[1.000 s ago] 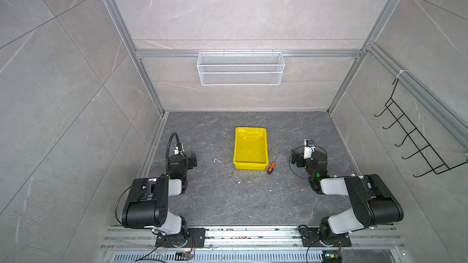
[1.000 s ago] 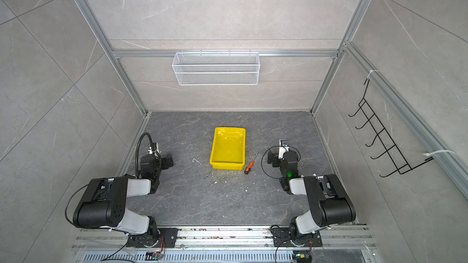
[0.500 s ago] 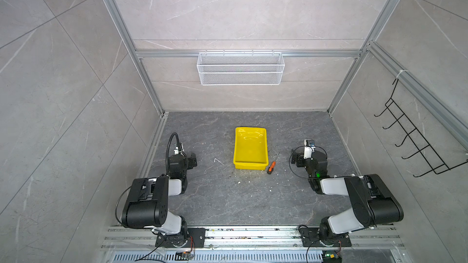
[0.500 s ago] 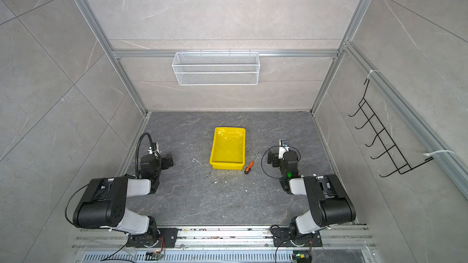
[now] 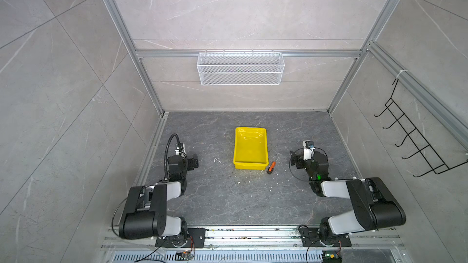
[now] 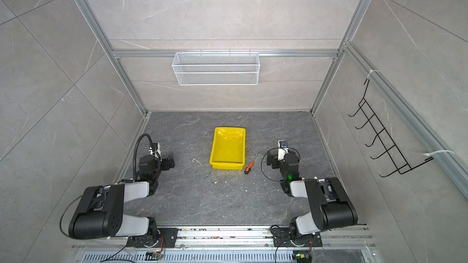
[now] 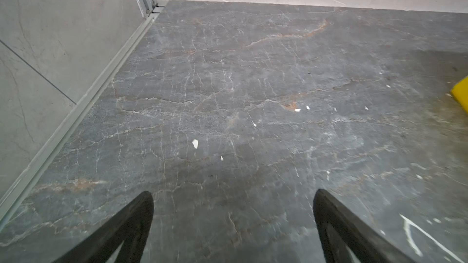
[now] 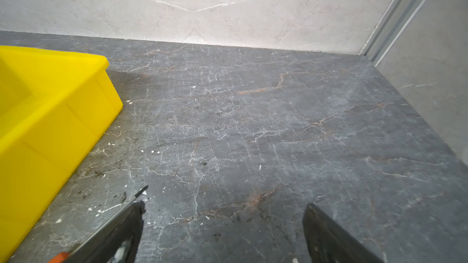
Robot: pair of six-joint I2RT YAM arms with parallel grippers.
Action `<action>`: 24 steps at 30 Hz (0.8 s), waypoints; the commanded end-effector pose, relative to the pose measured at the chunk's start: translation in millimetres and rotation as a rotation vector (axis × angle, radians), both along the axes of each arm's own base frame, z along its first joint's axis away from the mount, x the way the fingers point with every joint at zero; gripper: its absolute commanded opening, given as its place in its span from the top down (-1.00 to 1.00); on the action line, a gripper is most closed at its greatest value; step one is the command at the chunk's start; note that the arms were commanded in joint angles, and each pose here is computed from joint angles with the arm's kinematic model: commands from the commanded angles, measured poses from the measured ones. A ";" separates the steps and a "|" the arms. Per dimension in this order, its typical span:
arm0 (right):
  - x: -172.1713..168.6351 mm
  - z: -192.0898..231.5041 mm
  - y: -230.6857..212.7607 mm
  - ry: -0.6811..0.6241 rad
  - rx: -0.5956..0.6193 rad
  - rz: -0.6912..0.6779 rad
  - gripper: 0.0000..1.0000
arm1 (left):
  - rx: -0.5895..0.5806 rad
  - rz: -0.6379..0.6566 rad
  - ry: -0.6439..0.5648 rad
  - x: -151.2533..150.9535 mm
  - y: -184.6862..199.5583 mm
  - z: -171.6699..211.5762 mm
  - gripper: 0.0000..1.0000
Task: Put the screwdriver in the bin
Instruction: 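Raise both arms and move the right gripper toward the orange screwdriver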
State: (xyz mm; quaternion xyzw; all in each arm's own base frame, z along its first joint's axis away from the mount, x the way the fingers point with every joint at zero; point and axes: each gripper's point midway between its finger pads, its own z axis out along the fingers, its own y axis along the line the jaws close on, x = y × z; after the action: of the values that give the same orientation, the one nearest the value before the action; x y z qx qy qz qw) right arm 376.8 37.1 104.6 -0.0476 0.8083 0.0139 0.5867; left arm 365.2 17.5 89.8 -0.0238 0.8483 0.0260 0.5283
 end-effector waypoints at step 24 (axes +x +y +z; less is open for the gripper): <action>-88.6 143.2 -75.4 0.174 0.409 -0.633 -0.98 | -0.337 0.076 0.251 -15.8 -21.1 52.7 -1.00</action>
State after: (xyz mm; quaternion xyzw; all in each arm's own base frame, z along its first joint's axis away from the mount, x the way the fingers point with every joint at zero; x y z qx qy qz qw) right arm 308.0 -5.3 269.8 0.1956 0.8268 0.0449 0.5254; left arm 352.0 -8.9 147.2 -0.1097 0.9017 -0.0972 0.4067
